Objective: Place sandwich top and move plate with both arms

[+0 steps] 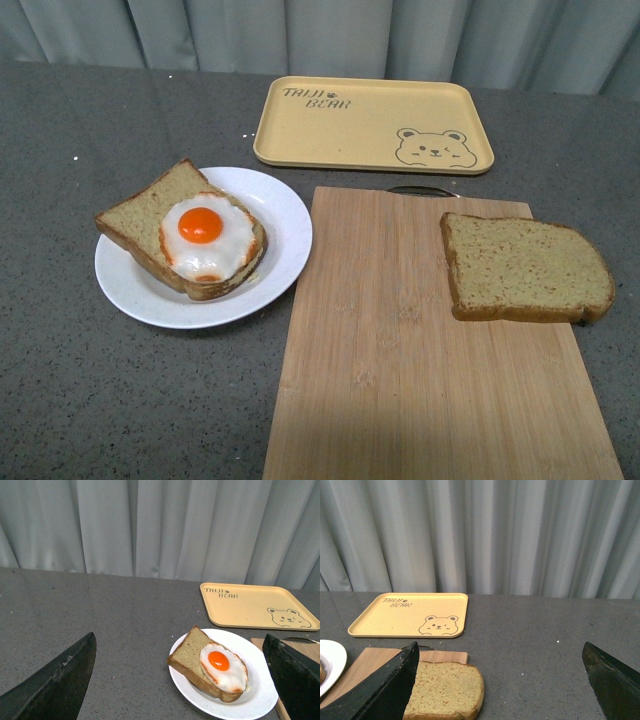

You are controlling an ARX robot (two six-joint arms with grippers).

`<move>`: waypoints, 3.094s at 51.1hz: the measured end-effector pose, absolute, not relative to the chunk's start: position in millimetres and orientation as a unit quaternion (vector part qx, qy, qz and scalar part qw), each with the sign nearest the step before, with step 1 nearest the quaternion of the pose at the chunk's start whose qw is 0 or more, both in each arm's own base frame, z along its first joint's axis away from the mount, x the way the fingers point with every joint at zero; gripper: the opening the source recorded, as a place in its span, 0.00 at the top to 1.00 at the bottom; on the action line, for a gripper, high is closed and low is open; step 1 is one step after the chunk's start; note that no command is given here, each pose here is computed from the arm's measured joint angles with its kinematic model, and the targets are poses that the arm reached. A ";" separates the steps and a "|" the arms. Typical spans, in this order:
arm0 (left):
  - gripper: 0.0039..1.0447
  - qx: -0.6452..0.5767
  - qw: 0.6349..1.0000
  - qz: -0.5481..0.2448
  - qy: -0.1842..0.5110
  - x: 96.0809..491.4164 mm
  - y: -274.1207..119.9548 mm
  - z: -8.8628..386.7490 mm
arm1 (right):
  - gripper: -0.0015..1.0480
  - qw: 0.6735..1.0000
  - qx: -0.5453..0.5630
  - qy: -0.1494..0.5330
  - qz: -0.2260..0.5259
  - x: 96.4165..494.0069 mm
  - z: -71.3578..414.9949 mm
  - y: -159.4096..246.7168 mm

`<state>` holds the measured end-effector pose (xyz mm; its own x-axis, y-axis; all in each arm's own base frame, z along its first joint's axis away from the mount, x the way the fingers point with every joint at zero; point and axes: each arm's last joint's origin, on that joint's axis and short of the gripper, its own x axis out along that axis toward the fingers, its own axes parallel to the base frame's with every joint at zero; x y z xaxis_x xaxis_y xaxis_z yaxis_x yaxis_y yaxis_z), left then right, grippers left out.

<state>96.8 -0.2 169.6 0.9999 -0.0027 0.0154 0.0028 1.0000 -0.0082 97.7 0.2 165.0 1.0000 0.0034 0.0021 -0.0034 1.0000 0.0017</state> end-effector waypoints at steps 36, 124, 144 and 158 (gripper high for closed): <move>0.06 -0.004 1.000 -0.001 -0.008 96.8 -0.2 169.6 | 0.09 0.975 -0.068 0.210 -0.034 168.5 154.2 -24.7; 0.06 -0.004 1.000 -0.001 -0.008 96.8 -0.2 169.6 | 0.97 0.860 0.351 0.340 0.148 315.9 112.1 7.4; 0.06 -0.004 1.000 -0.001 -0.008 96.8 -0.2 169.6 | 0.97 0.784 0.448 0.357 0.239 321.1 97.3 145.9; 0.06 -0.004 1.000 -0.001 -0.008 96.8 -0.2 169.6 | 0.97 0.760 0.454 0.386 0.260 336.1 82.2 192.7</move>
